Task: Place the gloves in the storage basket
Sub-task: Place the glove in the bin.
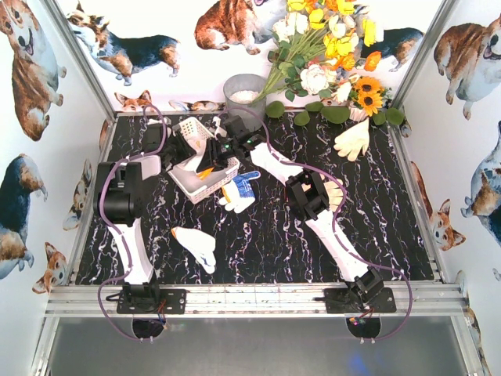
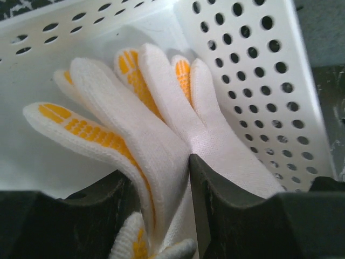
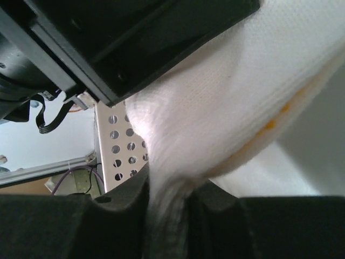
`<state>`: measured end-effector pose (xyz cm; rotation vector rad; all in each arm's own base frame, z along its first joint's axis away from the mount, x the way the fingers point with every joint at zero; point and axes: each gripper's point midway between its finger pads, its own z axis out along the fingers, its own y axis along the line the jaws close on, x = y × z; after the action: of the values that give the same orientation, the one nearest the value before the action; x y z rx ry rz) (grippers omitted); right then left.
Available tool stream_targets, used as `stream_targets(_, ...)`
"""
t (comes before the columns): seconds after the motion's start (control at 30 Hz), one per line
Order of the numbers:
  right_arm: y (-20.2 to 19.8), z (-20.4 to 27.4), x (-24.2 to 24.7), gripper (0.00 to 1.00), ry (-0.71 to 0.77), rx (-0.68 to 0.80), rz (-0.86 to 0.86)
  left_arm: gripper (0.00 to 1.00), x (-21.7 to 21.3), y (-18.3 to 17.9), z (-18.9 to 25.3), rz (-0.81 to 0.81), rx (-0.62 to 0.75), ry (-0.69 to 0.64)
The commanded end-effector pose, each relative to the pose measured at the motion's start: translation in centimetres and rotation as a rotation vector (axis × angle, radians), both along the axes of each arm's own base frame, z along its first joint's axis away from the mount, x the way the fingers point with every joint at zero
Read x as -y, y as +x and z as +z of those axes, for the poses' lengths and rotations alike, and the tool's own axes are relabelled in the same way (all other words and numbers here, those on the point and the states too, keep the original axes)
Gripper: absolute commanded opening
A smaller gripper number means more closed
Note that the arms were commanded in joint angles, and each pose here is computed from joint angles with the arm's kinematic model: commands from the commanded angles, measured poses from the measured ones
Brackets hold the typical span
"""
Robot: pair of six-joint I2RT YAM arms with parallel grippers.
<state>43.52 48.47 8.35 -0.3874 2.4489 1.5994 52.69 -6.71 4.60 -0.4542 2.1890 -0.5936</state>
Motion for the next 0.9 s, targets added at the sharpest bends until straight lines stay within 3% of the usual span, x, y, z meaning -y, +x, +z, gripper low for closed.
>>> stream_targets(0.0,0.4,-3.4,0.8,0.29,-0.072,-0.067,-0.039,0.0,-1.6,-0.2,-2.1,0.018,-0.054,0.063)
stream_targets(0.2,0.5,-2.0,1.1,0.48,-0.079,-0.045,-0.039,0.0,-1.5,0.2,-2.5,0.017,-0.05,0.056)
stream_targets(0.4,1.0,1.5,1.6,0.55,-0.096,0.056,-0.059,0.0,-1.6,0.4,-2.5,0.054,-0.034,0.042)
stream_targets(0.63,2.0,5.0,4.7,0.61,-0.267,0.234,-0.136,0.0,-1.5,0.3,-2.9,0.072,-0.034,0.022)
stream_targets(0.87,1.3,10.4,6.2,0.63,-0.265,0.356,-0.151,0.32,-1.5,0.9,-0.1,0.044,0.032,0.05)
